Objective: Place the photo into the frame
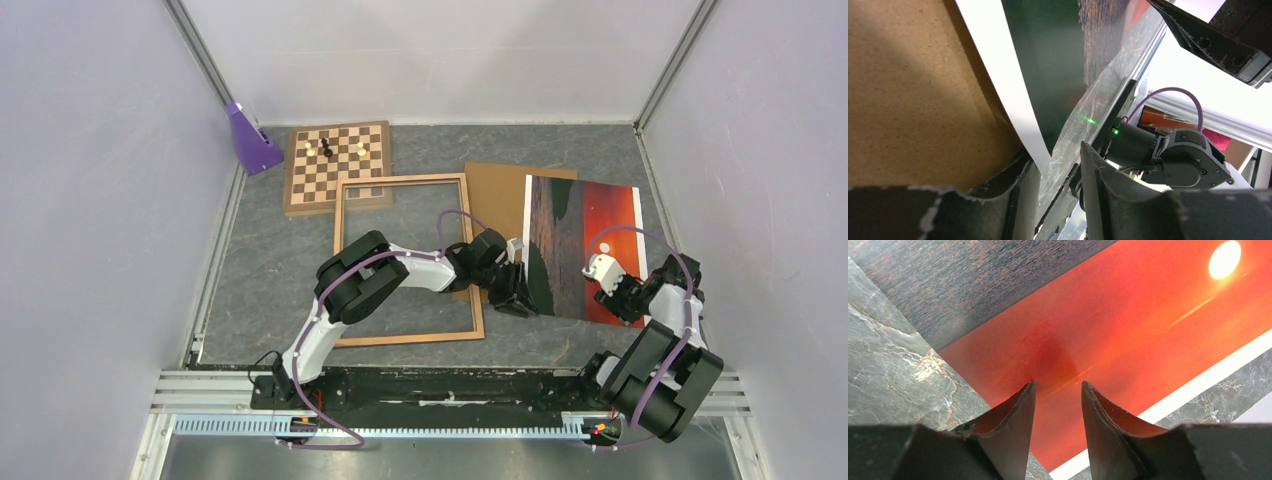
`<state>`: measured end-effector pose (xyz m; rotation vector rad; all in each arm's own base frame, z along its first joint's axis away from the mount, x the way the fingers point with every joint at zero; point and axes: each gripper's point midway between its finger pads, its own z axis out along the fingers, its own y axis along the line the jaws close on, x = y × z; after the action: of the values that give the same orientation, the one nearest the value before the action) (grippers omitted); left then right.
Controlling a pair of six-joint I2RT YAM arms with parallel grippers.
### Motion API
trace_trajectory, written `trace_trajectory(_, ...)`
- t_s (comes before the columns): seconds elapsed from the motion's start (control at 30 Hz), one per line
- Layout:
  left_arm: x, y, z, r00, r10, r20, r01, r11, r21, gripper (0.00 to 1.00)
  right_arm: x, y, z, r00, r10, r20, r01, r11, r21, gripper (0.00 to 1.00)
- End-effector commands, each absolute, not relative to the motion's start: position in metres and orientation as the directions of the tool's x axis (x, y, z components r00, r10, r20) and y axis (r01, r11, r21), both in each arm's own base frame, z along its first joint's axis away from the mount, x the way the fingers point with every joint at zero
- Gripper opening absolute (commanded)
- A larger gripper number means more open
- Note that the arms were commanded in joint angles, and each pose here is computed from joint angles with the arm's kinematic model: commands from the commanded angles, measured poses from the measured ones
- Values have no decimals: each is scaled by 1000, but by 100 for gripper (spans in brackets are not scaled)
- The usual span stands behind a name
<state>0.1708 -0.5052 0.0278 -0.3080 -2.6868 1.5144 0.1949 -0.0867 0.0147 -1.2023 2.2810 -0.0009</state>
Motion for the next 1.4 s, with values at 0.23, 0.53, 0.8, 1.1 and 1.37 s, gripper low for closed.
trace_trajectory(0.23,169,-507,17,-976,208,-58,162,526,-835,26,160,-69,12,-549,-667,-504,-752,657,-51,50)
trace_trajectory(0.53,172,-508,20,-978,205,-46,148,515,-844,8,182,-72,48,-501,-616,-608,-711,694,-118,67)
trace_trajectory(0.8,170,-512,45,-973,226,-38,143,469,-871,2,198,-73,77,-449,-592,-669,-666,721,-191,73)
trace_trajectory(1.1,171,-506,98,-941,310,-134,263,426,-866,2,224,-76,103,-441,-472,-764,-555,812,-181,87)
trace_trajectory(1.37,201,-478,141,-870,384,-309,462,413,-785,2,240,-85,126,-416,-423,-805,-450,865,-222,94)
